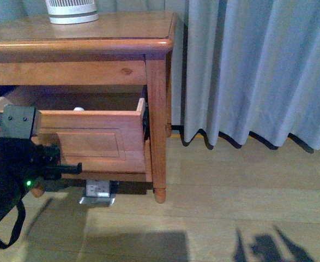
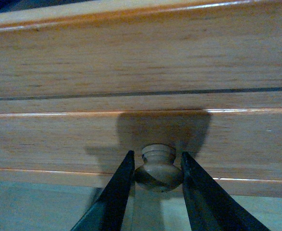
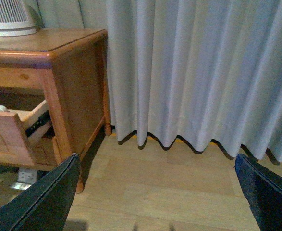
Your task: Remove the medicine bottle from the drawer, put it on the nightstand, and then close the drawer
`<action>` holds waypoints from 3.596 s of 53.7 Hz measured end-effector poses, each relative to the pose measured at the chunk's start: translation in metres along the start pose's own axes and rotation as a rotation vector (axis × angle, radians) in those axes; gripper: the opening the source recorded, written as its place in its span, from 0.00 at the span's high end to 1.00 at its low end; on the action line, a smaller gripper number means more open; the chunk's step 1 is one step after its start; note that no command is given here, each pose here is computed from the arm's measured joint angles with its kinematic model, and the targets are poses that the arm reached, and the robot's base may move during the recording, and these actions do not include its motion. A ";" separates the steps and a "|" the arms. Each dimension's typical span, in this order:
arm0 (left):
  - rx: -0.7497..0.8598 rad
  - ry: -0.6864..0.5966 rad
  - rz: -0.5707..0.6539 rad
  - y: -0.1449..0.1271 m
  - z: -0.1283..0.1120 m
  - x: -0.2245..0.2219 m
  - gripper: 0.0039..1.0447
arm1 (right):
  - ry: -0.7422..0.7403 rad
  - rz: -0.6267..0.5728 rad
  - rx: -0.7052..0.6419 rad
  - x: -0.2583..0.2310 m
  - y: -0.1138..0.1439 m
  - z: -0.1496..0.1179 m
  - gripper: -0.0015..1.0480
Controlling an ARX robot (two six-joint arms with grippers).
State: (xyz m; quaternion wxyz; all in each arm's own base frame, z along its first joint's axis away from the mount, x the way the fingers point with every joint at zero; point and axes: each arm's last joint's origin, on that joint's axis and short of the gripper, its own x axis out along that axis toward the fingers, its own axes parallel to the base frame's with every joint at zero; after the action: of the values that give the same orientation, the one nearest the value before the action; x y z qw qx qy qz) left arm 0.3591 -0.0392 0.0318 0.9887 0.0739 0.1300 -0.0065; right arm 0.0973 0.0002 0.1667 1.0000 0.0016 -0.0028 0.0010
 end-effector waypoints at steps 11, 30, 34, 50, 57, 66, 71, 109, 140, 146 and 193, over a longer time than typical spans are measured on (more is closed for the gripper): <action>0.025 0.045 0.012 -0.001 -0.010 -0.036 0.77 | 0.000 0.000 0.000 0.000 0.000 0.000 0.07; 0.037 0.103 0.012 0.002 -0.018 -0.065 0.73 | 0.000 0.000 0.000 0.000 0.000 0.000 0.07; 0.041 0.134 0.005 0.001 -0.020 -0.067 0.62 | 0.000 0.000 0.000 0.000 0.000 0.000 0.07; 0.018 0.215 -0.008 0.004 -0.011 -0.079 0.18 | 0.000 0.000 0.000 0.000 0.000 0.000 0.07; 0.001 0.167 0.047 0.024 0.025 -0.095 0.07 | 0.000 0.000 0.000 0.000 0.000 0.000 0.07; 0.062 0.007 0.055 0.042 0.088 -0.146 0.06 | 0.000 0.000 0.000 0.000 0.000 0.000 0.07; 0.061 -0.053 0.077 0.046 0.107 -0.179 0.06 | 0.000 0.000 0.000 0.000 0.000 0.000 0.07; -0.028 -0.172 0.152 0.020 0.064 -0.288 0.06 | 0.000 0.000 0.000 0.000 0.000 0.000 0.07; -0.141 -0.267 0.014 0.049 0.056 -0.287 0.90 | 0.000 0.000 0.000 0.000 0.000 0.000 0.07; -0.145 -0.268 0.010 0.049 0.056 -0.287 0.97 | 0.000 0.000 0.000 0.000 0.000 0.000 0.07; -0.145 -0.266 0.008 0.049 0.056 -0.287 0.05 | 0.000 -0.001 0.000 0.000 0.000 0.000 0.07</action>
State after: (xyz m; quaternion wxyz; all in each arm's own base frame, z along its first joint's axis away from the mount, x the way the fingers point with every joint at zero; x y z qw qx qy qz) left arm 0.0974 -0.0006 0.1664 1.0000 0.0012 -0.0024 -0.0030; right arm 0.0973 0.0002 0.1667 1.0000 0.0016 -0.0028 0.0006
